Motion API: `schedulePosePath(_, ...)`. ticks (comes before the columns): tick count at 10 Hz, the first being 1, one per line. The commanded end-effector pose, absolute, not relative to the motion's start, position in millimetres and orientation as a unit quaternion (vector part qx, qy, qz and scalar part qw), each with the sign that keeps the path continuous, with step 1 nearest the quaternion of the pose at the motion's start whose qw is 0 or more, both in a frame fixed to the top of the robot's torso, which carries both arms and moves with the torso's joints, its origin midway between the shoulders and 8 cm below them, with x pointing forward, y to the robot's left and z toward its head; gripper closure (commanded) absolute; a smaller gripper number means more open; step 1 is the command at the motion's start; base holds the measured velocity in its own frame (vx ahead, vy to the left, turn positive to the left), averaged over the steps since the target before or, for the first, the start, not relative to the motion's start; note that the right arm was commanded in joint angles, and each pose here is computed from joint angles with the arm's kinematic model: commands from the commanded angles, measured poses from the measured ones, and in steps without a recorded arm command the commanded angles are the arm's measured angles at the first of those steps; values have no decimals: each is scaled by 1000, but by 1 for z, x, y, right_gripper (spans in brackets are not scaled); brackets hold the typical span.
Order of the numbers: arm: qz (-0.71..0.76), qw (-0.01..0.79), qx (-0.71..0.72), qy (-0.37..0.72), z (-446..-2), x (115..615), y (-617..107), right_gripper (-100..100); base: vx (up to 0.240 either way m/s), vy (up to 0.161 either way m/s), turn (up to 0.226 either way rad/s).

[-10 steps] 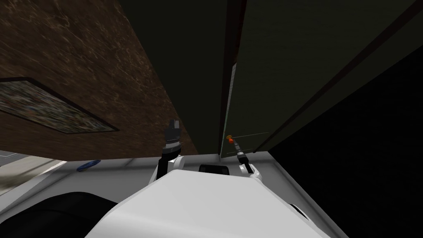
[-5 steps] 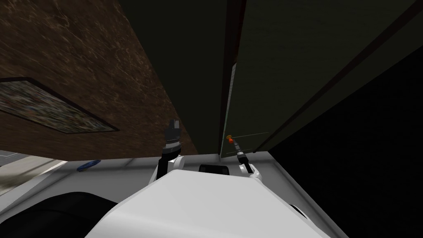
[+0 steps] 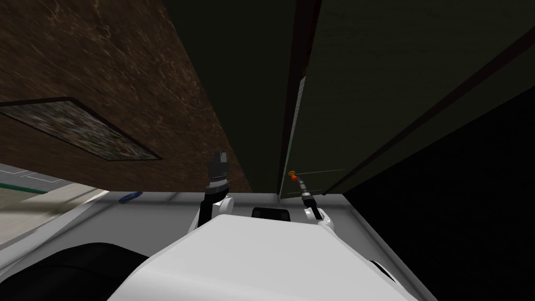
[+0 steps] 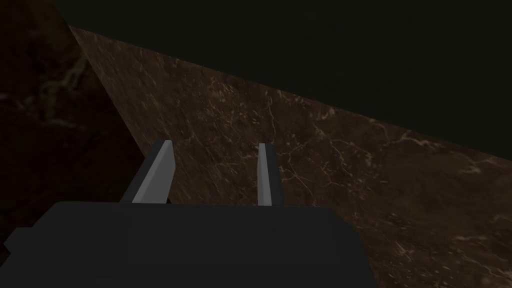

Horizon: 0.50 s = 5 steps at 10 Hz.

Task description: Pull the door open

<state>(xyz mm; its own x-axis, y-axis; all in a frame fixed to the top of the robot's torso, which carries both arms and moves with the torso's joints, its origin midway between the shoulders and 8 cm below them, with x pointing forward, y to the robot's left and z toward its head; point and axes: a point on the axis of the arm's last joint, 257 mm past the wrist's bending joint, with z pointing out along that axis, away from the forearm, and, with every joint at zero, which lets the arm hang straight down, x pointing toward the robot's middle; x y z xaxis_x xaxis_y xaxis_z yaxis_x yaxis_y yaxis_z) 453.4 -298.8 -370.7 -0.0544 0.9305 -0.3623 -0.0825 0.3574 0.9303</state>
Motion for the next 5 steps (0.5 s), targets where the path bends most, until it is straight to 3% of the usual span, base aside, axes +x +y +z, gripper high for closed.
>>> schedulePosePath(1,459,567,380,569,-371,453,-287,100,-53,-16,140)
schedulePosePath(4,483,548,417,541,-371,452,-295,100,-60,-14,151)
schedulePosePath(5,486,545,420,539,-371,452,-295,100,-59,-28,58)
